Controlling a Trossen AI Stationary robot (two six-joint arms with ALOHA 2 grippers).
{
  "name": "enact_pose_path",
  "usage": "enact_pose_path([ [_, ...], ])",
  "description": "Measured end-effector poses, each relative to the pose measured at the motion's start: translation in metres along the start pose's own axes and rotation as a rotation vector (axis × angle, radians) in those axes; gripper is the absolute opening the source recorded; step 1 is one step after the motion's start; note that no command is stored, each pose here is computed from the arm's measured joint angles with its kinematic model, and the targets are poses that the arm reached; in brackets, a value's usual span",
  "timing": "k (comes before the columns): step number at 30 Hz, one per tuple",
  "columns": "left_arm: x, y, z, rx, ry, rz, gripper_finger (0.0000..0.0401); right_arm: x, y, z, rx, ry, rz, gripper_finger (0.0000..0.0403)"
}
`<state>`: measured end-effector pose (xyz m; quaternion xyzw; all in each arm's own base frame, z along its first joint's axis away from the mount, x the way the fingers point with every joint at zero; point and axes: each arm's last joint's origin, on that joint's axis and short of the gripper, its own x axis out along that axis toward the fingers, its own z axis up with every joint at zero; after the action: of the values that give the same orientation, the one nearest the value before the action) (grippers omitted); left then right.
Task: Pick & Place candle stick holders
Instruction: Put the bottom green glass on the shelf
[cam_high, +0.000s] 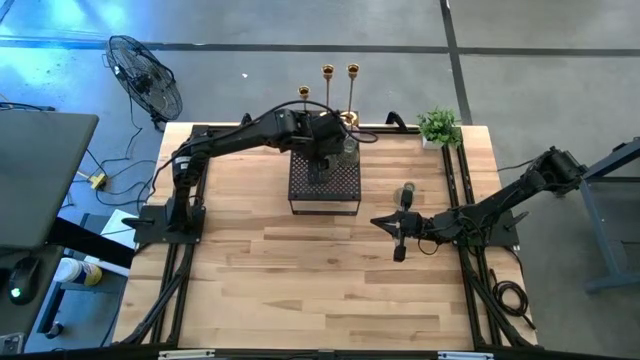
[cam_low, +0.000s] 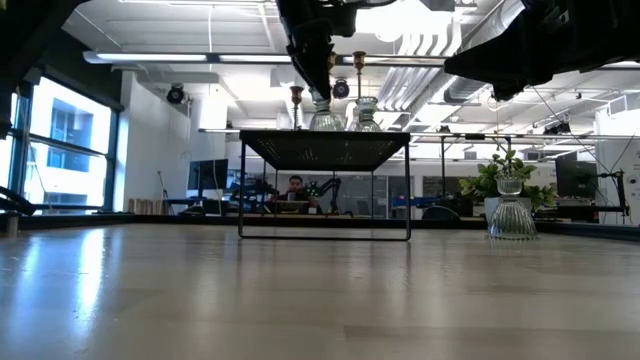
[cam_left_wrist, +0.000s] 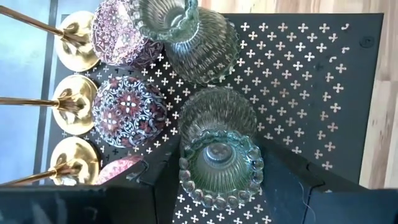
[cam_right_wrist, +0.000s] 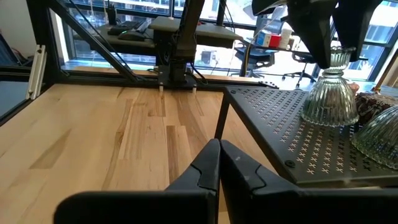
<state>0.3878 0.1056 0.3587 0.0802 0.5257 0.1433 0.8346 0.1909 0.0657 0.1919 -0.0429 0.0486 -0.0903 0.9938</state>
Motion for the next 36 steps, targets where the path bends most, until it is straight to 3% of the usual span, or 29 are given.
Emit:
enact_pose_path([
  [6, 0.0, 0.0, 0.001, -0.002, -0.01, -0.013, 0.0181, 0.0, 0.0, 0.0, 0.0, 0.0, 0.0, 0.0001],
  [17, 0.0, 0.0, 0.001, -0.002, -0.011, -0.012, 0.0231, 0.0, 0.0, 0.0, 0.0, 0.0, 0.0, 0.0002],
  [26, 0.0, 0.0, 0.001, 0.034, -0.003, 0.024, 0.0245, 0.0, 0.0, 0.0, 0.0, 0.0, 0.0, 0.0002],
  [36, -0.044, 0.008, 0.008, 0.035, -0.077, 0.02, 0.0246, 0.0, 0.0, 0.0, 0.0, 0.0, 0.0, 0.0002],
])
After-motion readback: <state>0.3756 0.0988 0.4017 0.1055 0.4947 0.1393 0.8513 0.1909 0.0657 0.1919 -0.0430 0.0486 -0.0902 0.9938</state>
